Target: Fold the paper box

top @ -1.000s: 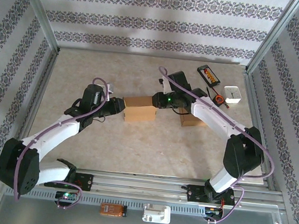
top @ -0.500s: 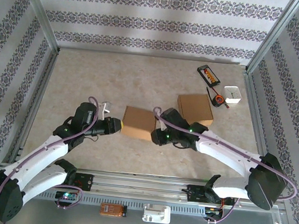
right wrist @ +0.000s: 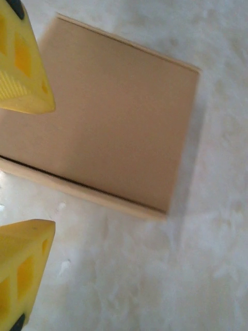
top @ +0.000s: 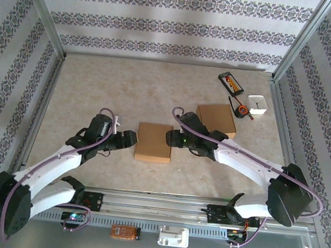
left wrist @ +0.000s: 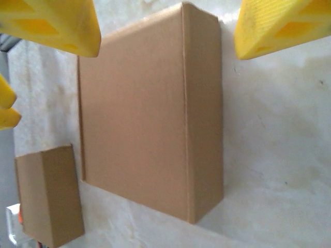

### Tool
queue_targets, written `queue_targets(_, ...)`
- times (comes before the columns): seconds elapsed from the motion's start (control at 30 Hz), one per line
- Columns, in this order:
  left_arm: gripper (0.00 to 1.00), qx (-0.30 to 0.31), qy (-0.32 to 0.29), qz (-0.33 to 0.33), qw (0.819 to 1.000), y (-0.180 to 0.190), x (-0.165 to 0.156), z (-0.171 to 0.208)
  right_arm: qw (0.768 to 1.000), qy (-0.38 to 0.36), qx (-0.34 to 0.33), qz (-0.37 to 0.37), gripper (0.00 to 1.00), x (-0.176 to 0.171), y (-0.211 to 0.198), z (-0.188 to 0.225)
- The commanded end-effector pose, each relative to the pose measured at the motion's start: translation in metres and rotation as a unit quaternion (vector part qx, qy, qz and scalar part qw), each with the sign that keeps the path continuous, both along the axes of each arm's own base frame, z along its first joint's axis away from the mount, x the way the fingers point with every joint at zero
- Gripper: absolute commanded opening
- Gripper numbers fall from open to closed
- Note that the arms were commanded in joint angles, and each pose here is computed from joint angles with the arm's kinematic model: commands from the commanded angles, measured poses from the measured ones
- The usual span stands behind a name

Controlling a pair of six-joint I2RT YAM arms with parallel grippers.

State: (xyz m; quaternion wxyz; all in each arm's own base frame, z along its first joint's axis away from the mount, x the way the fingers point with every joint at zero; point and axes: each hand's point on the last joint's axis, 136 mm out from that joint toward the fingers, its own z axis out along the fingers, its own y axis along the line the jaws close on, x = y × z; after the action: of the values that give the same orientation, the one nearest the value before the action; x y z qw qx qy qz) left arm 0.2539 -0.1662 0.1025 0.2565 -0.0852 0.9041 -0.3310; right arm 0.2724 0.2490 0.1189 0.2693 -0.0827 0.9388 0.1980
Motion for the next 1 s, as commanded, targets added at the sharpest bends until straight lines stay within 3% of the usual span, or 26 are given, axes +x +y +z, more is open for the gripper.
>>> queue_targets(0.0,0.7,0.005,-0.039,-0.009,0.999,-0.01,0.02,0.008,0.997,0.024,0.053,-0.046,0.59,0.014,0.005,-0.014)
queue_targets(0.17,0.66,-0.027,-0.022,-0.028,0.999,-0.033,0.023,-0.006,0.993,0.076,0.084,-0.018,0.56,0.002,0.028,-0.035)
queue_targets(0.4,0.46,-0.023,0.0,-0.044,0.999,-0.057,0.019,-0.032,0.99,0.098,0.099,-0.031,0.45,-0.003,0.04,-0.057)
queue_targets(0.53,0.42,0.003,-0.016,-0.015,1.0,-0.054,0.04,-0.041,0.992,0.076,0.083,-0.05,0.43,0.02,0.031,-0.061)
queue_targets(0.73,0.42,0.052,-0.081,-0.016,0.995,-0.065,0.095,-0.032,0.994,0.042,0.078,-0.065,0.43,0.078,0.026,-0.06)
queue_targets(0.97,0.42,0.061,-0.081,0.031,0.994,-0.052,0.154,-0.052,0.993,0.024,0.084,-0.077,0.44,0.132,0.031,-0.061)
